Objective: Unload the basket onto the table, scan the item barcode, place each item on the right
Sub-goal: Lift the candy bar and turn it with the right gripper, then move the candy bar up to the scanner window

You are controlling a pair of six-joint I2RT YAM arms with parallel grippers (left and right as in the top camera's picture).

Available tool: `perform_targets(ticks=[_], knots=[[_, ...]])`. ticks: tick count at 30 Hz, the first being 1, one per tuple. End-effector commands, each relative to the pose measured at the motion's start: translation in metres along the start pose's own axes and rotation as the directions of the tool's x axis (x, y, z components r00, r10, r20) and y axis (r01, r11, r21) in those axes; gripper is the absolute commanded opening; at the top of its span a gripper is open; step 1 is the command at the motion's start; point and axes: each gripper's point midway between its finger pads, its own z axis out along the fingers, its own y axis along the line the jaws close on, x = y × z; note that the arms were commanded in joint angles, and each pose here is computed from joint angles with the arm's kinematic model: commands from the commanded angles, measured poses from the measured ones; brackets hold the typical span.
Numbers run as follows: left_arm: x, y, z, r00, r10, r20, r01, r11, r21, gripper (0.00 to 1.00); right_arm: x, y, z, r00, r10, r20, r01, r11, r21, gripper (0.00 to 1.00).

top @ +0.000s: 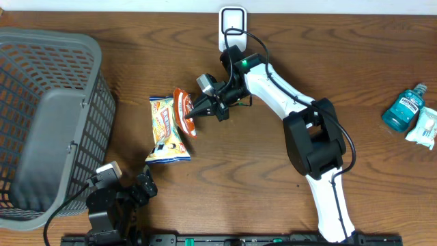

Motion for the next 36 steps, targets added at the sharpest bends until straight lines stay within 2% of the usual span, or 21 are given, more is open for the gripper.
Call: perform_targets(ticks=[1, 7, 11, 12, 14, 17, 19, 20, 24, 25, 26, 27, 30, 32, 36], knots=[[-0.003, 0.0, -0.002, 1.0, 0.009, 0.013, -0.008, 1.0, -0.003, 0.98, -0.022, 0.001, -0.002, 0.999, -0.016, 0.036, 0.016, 1.0, 0.0, 0.01], [-0.003, 0.0, -0.002, 1.0, 0.008, 0.013, -0.008, 1.0, -0.003, 0.98, -0.023, -0.001, -0.01, 0.991, 0.126, 0.038, -0.126, 0.992, 0.012, 0.01], [-0.003, 0.0, -0.002, 1.0, 0.009, 0.013, -0.008, 1.0, -0.003, 0.98, -0.025, -0.006, -0.029, 0.929, 0.366, 0.056, -0.369, 0.929, 0.039, 0.01], [-0.003, 0.0, -0.002, 1.0, 0.008, 0.013, -0.008, 1.0, -0.003, 0.98, -0.023, -0.009, -0.038, 0.863, 0.502, 0.063, -0.505, 0.861, 0.055, 0.01], [-0.003, 0.0, -0.002, 1.0, 0.009, 0.013, -0.008, 1.0, -0.003, 0.98, -0.011, -0.014, -0.048, 0.745, 0.666, 0.042, -0.666, 0.738, 0.109, 0.01], [-0.003, 0.0, -0.002, 1.0, 0.009, 0.013, -0.008, 1.0, -0.003, 0.98, 0.027, -0.02, -0.064, 0.52, 0.854, -0.003, -0.814, 0.496, 0.302, 0.02], [-0.003, 0.0, -0.002, 1.0, 0.009, 0.013, -0.008, 1.0, -0.003, 0.98, 0.059, -0.023, -0.078, 0.377, 0.926, -0.011, -0.813, 0.336, 0.476, 0.01], [-0.003, 0.0, -0.002, 1.0, 0.008, 0.013, -0.008, 1.0, -0.003, 0.98, 0.082, -0.022, -0.091, 0.293, 0.956, -0.005, -0.762, 0.237, 0.602, 0.01], [-0.003, 0.0, -0.002, 1.0, 0.008, 0.013, -0.008, 1.0, -0.003, 0.98, 0.123, -0.023, -0.131, 0.171, 0.984, 0.054, -0.551, 0.05, 0.833, 0.01], [-0.003, 0.0, -0.002, 1.0, 0.008, 0.013, -0.008, 1.0, -0.003, 0.98, 0.129, -0.025, -0.14, 0.157, 0.984, 0.08, -0.496, 0.009, 0.868, 0.01], [-0.003, 0.0, -0.002, 1.0, 0.009, 0.013, -0.008, 1.0, -0.003, 0.98, 0.138, -0.03, -0.159, 0.155, 0.978, 0.139, -0.387, -0.07, 0.919, 0.01], [-0.003, 0.0, -0.002, 1.0, 0.009, 0.013, -0.008, 1.0, -0.003, 0.98, 0.141, -0.037, -0.17, 0.175, 0.97, 0.168, -0.327, -0.103, 0.939, 0.01], [-0.003, 0.0, -0.002, 1.0, 0.009, 0.013, -0.008, 1.0, -0.003, 0.98, 0.139, -0.055, -0.182, 0.253, 0.949, 0.186, -0.275, -0.114, 0.955, 0.01], [-0.003, 0.0, -0.002, 1.0, 0.009, 0.013, -0.008, 1.0, -0.003, 0.98, 0.137, -0.064, -0.188, 0.285, 0.935, 0.209, -0.252, -0.138, 0.958, 0.01], [-0.003, 0.0, -0.002, 1.0, 0.009, 0.013, -0.008, 1.0, -0.003, 0.98, 0.132, -0.078, -0.194, 0.348, 0.914, 0.21, -0.232, -0.132, 0.964, 0.01]])
